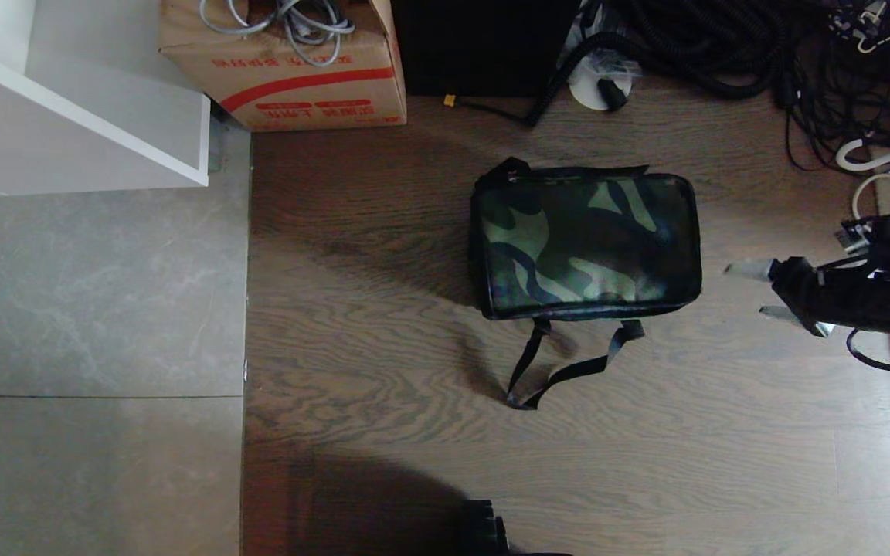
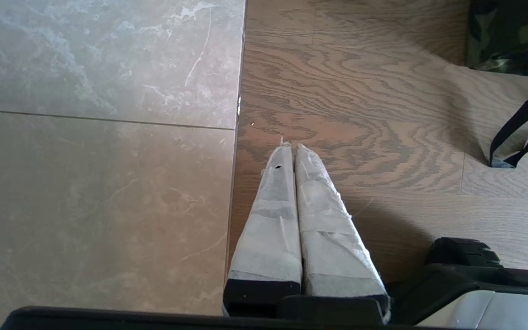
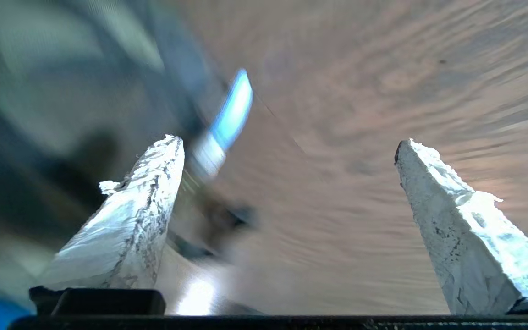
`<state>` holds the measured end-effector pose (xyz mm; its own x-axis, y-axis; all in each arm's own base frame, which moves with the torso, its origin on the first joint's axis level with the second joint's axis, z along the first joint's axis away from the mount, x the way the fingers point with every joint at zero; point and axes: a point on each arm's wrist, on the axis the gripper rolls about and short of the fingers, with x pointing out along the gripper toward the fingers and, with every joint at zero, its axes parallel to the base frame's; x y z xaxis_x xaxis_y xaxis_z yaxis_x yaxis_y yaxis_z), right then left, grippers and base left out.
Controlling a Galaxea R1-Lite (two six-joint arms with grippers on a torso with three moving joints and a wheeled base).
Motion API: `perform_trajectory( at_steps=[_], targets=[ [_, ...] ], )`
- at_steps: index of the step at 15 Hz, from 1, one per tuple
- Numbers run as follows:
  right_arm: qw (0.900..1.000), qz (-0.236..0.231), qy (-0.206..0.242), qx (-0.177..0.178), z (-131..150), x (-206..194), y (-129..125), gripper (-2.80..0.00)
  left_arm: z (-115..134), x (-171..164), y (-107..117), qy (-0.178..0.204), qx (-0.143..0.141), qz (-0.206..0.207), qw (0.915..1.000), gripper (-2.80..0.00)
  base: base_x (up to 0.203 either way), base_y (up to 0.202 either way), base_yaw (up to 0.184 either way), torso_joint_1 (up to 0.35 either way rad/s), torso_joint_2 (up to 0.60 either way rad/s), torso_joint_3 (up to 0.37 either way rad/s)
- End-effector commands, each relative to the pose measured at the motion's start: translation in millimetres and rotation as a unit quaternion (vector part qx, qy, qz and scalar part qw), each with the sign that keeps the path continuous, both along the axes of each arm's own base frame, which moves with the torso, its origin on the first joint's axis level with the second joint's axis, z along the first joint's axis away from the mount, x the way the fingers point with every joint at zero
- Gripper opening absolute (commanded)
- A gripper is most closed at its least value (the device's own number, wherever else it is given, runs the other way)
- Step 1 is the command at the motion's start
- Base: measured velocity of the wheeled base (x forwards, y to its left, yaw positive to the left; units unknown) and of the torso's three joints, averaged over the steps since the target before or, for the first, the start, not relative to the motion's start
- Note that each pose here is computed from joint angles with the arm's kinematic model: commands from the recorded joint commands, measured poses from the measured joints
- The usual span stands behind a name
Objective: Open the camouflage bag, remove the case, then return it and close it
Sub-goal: Open the top of the storage box
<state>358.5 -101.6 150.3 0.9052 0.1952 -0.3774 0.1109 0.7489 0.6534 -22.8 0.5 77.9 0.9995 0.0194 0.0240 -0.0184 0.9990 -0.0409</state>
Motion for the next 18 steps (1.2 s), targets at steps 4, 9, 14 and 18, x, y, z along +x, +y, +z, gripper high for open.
perform_trajectory(
  at_steps=[4,9,14,18],
  targets=[
    [0.983,-0.13,-0.022,0.13,30.4,35.1,32.9,0.0,-2.5,0.7,0.0,0.004,0.0,0.0,1.0,-2.8,0.0,0.0,0.0,0.0,0.0,0.0],
    [0.969,-0.149,0.032,0.196,20.8,45.2,63.7,0.0,-2.1,0.6,0.0,0.004,-0.001,0.001,1.0,-2.8,0.0,0.0,0.0,0.0,0.0,0.0],
    [0.955,-0.172,0.095,0.221,6.5,52.4,84.5,0.0,-2.1,0.6,0.0,0.004,0.0,0.0,1.0,-2.8,0.0,0.0,0.0,0.0,0.0,0.0],
    [0.953,-0.17,0.096,0.231,5.2,56.2,90.2,0.0,-2.5,0.7,0.0,0.004,0.0,0.0,1.0,-2.8,0.0,0.0,0.0,0.0,0.0,0.0]
  ],
)
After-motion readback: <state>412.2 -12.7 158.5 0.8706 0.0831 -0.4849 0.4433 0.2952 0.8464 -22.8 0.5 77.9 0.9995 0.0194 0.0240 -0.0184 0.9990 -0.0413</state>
